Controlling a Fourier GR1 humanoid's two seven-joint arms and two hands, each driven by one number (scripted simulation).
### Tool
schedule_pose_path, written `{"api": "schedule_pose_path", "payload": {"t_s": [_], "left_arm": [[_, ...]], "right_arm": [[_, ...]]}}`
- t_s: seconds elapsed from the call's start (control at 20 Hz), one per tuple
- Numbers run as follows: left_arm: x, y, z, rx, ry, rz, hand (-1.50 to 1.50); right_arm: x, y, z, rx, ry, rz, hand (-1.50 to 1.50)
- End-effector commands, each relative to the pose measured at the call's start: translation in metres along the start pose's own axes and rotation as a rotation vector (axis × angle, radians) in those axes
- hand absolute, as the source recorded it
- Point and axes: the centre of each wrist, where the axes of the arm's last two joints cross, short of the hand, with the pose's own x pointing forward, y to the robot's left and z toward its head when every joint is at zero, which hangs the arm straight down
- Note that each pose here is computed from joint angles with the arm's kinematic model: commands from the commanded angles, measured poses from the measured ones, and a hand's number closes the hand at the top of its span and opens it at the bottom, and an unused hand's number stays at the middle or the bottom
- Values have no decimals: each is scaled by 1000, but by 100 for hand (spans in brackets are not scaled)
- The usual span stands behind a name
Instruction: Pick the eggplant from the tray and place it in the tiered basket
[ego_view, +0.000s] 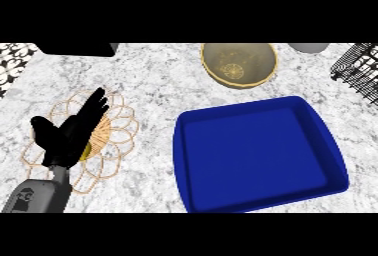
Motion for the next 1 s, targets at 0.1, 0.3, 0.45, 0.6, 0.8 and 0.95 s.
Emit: {"api": "schedule_pose_path", "payload": {"t_s": [0.1, 0.3, 0.45, 0.6, 0.8, 0.95], "left_arm": [[7, 0, -2, 4, -6, 11, 0], [-2, 4, 4, 2, 2, 9, 0], [-1, -13, 2, 4, -21, 32, 0], [1, -7, 0, 18, -23, 21, 0], [7, -3, -3, 11, -31, 15, 0], [4, -3, 1, 8, -24, 31, 0]], "right_arm": [[8, 23, -31, -101, -27, -398, -150], [22, -15, -21, -222, 0, -442, -150], [24, -29, -12, -288, 29, -461, -150], [40, -58, -2, -296, 0, -468, -150], [38, -64, 5, -308, -3, -468, -150], [51, -83, 13, -315, -7, -443, -150]]}}
